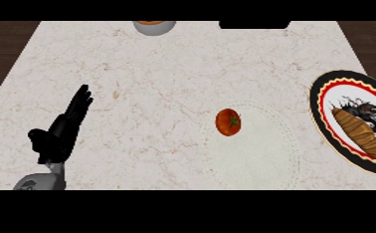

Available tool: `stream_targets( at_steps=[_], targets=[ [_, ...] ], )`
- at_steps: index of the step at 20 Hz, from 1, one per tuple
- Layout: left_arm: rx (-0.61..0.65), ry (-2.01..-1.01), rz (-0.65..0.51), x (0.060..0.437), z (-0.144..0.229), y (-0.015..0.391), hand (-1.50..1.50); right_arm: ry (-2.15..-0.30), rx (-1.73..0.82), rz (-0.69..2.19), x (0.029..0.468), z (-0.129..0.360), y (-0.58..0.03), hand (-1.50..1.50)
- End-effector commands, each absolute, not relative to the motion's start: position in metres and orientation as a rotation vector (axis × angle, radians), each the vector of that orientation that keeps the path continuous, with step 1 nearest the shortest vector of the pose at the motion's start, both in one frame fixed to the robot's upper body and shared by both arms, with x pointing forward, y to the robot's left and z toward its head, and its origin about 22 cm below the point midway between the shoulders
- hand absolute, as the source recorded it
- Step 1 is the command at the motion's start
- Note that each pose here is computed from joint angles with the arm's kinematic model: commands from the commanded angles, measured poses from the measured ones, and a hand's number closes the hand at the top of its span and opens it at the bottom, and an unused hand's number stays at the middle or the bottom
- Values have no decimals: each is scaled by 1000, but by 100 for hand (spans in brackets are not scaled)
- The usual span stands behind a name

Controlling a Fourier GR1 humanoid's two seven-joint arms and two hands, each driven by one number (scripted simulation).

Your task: Pick the croissant from the placemat and place it in the plate

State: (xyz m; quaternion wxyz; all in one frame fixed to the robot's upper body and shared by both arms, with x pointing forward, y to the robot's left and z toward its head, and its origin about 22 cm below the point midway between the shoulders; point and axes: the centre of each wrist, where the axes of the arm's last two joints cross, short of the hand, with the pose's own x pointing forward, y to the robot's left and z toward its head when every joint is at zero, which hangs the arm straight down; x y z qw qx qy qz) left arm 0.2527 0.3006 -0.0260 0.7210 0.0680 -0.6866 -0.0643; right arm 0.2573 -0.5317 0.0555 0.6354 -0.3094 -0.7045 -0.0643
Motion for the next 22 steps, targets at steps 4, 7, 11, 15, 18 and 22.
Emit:
stream_targets(
  at_steps=[4, 7, 11, 15, 18, 22],
  targets=[
    [144, -1529, -141, 248, -25, 283, 0, -1686, -634, -283, 171, 49, -596, -150],
    [137, -1518, -150, 263, -10, 294, 0, -1690, -633, -241, 154, 59, -610, -150],
    [144, -1525, -158, 254, -27, 307, 0, -1717, -604, -157, 127, 50, -616, -150],
    [139, -1522, -134, 253, -28, 298, 0, -1705, -597, -137, 108, 49, -622, -150],
    [136, -1532, -133, 263, -21, 294, 0, -1696, -596, -112, 104, 45, -620, -150],
    [129, -1535, -139, 250, -21, 307, 0, -1676, -629, -96, 92, 42, -622, -150]
  ],
)
